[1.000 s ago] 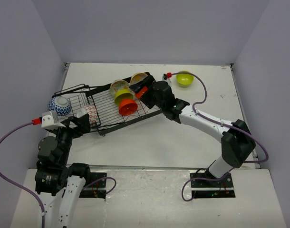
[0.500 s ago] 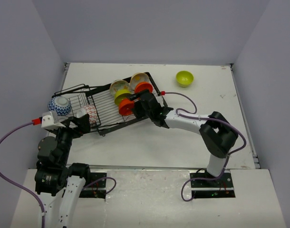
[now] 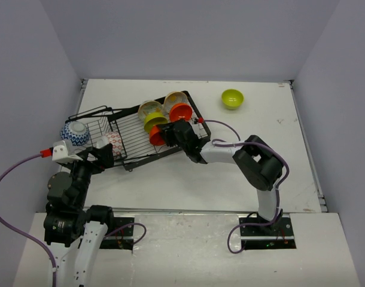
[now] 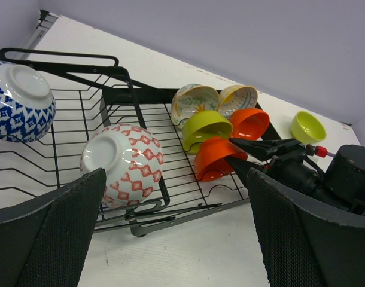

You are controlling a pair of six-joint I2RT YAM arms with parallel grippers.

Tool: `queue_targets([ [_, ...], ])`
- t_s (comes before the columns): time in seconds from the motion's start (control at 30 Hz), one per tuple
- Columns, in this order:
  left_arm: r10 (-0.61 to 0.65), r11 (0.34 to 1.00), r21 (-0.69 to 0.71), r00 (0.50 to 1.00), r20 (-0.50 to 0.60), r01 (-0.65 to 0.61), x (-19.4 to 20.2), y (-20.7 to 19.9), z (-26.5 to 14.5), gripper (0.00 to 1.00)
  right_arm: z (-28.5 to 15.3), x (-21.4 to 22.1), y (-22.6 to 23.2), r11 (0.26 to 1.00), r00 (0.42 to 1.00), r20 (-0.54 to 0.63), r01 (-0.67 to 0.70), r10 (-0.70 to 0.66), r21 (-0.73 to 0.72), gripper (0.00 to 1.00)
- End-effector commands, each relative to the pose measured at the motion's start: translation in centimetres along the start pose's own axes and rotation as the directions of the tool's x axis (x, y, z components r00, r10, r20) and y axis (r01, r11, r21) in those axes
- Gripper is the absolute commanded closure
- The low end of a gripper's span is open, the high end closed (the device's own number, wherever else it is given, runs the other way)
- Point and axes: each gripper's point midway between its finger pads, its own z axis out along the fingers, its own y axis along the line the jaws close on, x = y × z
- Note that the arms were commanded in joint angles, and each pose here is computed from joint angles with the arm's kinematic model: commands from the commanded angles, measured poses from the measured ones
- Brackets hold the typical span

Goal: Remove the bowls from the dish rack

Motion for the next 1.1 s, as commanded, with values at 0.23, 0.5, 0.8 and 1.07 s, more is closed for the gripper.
queue_targets([
  [0.23,0.02,0.999,0.034,0.999,0.036,-0.021,-0.8,-0.6,0.1,0.0,0.0,-0.2,1.6,0.991,0.998,0.02,-0.063,0.066,-0.119,0.75],
  [0.5,0.018,0.999,0.035,0.999,0.041,-0.02,-0.8,-0.6,0.0,0.0,-0.5,0.3,1.6,0.981,0.995,0.001,-0.101,0.102,-0.166,0.88],
  [0.8,0.02,0.999,0.038,0.999,0.038,-0.021,-0.8,-0.7,0.1,0.0,-1.3,0.5,3.0,0.957,0.997,-0.018,-0.075,0.073,-0.279,0.95],
  [1.07,0.02,0.999,0.038,0.999,0.04,-0.021,-0.8,-0.6,0.0,0.0,-2.7,0.9,5.0,0.884,0.998,-0.055,-0.063,0.043,-0.463,1.0],
])
